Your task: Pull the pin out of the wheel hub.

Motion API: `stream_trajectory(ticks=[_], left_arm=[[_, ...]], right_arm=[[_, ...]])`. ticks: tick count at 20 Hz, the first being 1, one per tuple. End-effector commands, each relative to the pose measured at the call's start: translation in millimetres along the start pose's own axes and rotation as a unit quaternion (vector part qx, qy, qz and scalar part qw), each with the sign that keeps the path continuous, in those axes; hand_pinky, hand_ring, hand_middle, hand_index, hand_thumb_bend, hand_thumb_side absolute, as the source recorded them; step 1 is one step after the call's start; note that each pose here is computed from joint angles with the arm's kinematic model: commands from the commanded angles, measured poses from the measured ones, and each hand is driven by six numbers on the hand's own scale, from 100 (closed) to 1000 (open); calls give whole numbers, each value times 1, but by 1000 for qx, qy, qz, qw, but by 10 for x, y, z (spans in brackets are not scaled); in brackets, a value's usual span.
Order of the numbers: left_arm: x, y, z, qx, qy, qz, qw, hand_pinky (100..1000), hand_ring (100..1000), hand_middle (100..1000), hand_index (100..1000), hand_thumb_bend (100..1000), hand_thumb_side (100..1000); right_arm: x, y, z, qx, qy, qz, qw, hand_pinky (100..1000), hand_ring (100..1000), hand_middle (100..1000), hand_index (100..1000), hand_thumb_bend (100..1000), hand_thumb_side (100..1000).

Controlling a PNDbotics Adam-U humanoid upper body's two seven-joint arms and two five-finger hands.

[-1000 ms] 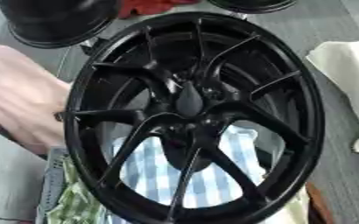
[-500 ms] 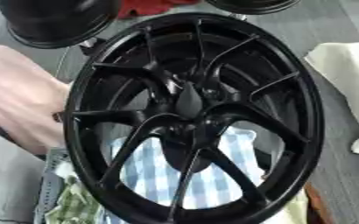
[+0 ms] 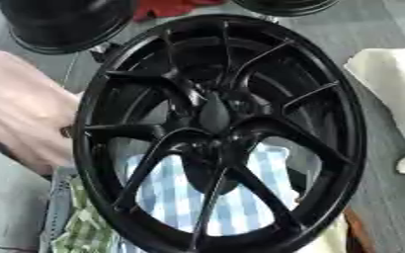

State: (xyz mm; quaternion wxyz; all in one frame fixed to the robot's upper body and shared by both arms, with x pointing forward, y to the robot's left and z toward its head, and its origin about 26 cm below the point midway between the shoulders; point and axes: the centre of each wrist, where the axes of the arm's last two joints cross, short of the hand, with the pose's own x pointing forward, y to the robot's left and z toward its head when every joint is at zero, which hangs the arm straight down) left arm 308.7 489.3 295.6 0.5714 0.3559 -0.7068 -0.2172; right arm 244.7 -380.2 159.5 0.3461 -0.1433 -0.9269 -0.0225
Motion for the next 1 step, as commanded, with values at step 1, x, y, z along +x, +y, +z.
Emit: stream_trajectory(ticks=[1], left_arm=[[358,-65,49,81,-121,96,985,849,766,676,791,100,787]], right_arm=[[91,-37,-116,12,-26,3,1000,920,782,665,765,100,637]])
